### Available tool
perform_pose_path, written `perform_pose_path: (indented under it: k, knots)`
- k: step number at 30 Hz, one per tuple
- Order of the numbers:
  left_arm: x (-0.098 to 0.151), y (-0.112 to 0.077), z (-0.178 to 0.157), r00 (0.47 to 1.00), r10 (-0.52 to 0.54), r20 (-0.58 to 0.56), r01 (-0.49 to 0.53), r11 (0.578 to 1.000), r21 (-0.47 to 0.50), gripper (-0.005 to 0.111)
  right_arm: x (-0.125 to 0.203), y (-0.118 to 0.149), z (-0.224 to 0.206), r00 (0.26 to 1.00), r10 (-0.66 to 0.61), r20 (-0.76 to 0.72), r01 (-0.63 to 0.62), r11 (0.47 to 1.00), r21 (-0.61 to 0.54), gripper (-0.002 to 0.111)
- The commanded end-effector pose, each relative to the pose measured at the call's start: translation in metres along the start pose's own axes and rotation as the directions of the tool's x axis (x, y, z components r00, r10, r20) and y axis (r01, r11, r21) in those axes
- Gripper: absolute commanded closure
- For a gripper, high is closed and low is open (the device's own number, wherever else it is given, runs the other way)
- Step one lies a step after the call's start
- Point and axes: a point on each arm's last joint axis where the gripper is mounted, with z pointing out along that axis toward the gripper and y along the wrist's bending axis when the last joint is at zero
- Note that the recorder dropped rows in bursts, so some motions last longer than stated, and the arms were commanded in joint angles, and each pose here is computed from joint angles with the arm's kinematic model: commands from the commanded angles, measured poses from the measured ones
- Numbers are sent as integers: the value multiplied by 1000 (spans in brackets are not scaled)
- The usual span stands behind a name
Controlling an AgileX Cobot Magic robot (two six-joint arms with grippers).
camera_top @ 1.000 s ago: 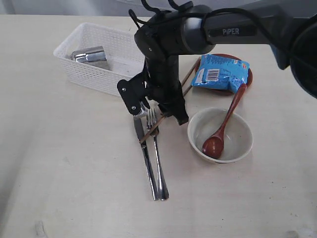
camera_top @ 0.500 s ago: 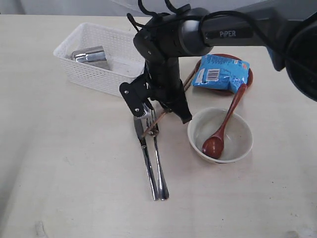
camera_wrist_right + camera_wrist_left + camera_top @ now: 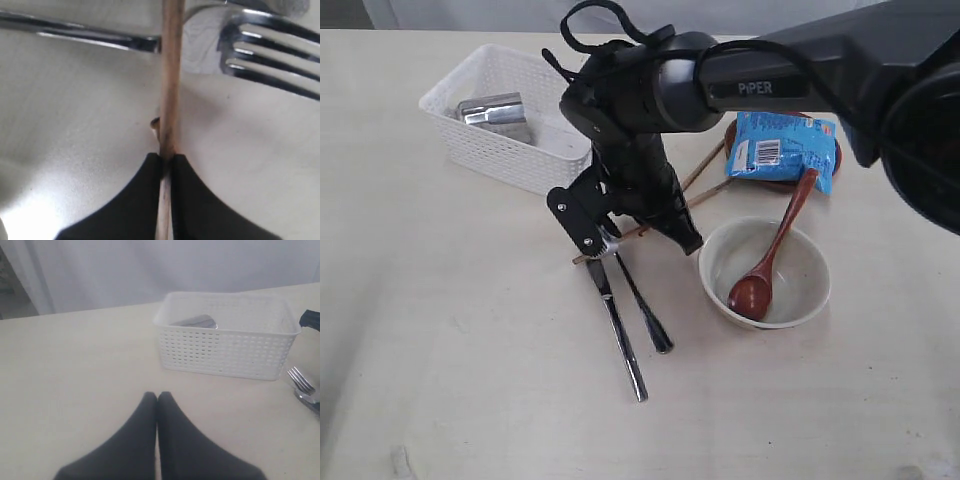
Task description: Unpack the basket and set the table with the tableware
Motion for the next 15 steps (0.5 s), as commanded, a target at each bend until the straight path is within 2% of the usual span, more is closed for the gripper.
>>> perform_pose_path:
  k: [1,7,15]
  knots:
    - [0,0,0,1000,4,5,-4,1000,-4,107,3,0,-15,1000,6,-1,-6,1000,29,109]
    - [0,0,0,1000,4,5,-4,1000,-4,107,10,2,-47,995,81,58,-84,995,59,109]
    - [0,0,0,1000,4,5,-4,1000,-4,107,21,15,-96,988,118,102,-126,989,71,109]
